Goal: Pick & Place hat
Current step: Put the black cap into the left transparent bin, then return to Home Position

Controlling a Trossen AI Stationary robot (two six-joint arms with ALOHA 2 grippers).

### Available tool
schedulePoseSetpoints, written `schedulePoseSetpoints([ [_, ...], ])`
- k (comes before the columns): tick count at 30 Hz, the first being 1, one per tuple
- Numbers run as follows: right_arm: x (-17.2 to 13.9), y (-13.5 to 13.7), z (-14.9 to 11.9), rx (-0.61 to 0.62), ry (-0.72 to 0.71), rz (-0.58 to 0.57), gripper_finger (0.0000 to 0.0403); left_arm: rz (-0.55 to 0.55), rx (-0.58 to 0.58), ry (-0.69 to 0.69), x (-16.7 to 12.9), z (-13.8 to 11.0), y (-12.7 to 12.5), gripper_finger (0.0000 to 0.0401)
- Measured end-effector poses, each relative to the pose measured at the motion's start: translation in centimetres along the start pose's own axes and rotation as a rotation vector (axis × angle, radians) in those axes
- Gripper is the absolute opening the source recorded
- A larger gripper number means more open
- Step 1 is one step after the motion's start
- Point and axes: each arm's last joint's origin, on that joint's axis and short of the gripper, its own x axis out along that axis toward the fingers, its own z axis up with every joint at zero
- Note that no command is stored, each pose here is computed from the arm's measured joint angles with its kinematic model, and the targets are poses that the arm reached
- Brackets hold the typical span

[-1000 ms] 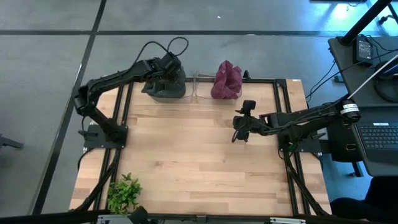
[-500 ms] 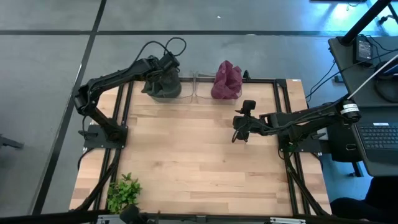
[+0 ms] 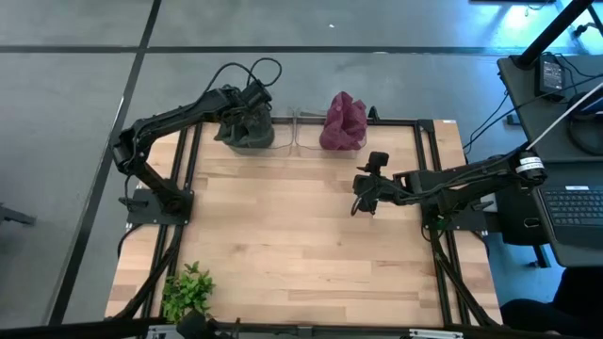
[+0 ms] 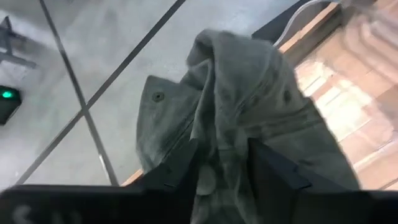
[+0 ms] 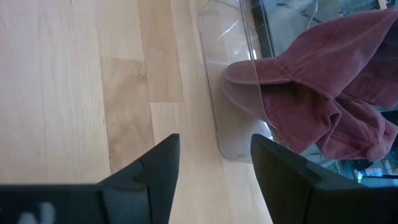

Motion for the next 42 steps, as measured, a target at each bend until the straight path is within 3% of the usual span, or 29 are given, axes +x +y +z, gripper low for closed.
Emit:
schedulePoseSetpoints([
  [5, 0.0, 0.0, 0.0, 0.024, -0.002, 0.008, 0.0198, 0.017, 0.011, 0.042, 0.0, -0.5, 0.1, 0.0178],
  [9, 0.0, 0.1, -0.1, 0.035, 0.003, 0.027, 0.0198, 0.054, 0.031, 0.048, -0.2, -0.7, 0.4, 0.0202],
  [14, 0.0, 0.3, -0.4, 0.063, 0.03, 0.085, 0.0198, 0.078, 0.005, 0.009, -1.6, -0.9, 1.3, 0.0206],
  [20, -0.1, 0.5, -0.4, 0.081, 0.019, 0.174, 0.0198, 0.033, -0.058, -0.077, -4.5, -1.7, 3.1, 0.0204],
  [25, -1.0, 0.4, 0.1, 0.083, -0.107, 0.346, 0.0198, 0.0, -0.127, -0.206, -5.8, -5.2, 3.9, 0.0207],
  [29, -1.0, 0.5, -1.7, 0.138, -0.277, 0.344, 0.0198, -0.144, -0.164, -0.352, -5.7, -9.7, 3.6, 0.0207],
  [34, -1.6, -0.1, -5.1, 0.28, -0.453, 0.289, 0.0198, -0.576, -0.025, -0.635, -5.3, -14.9, 2.4, 0.0205],
  [36, -2.1, -0.5, -6.0, 0.319, -0.527, 0.287, 0.0198, -0.692, -0.005, -0.754, -5.2, -16.5, 2.2, 0.0205],
  [42, -3.0, -0.8, -8.4, 0.426, -0.685, 0.374, 0.0198, -0.708, -0.125, -0.878, -4.5, -20.3, 2.3, 0.0207],
])
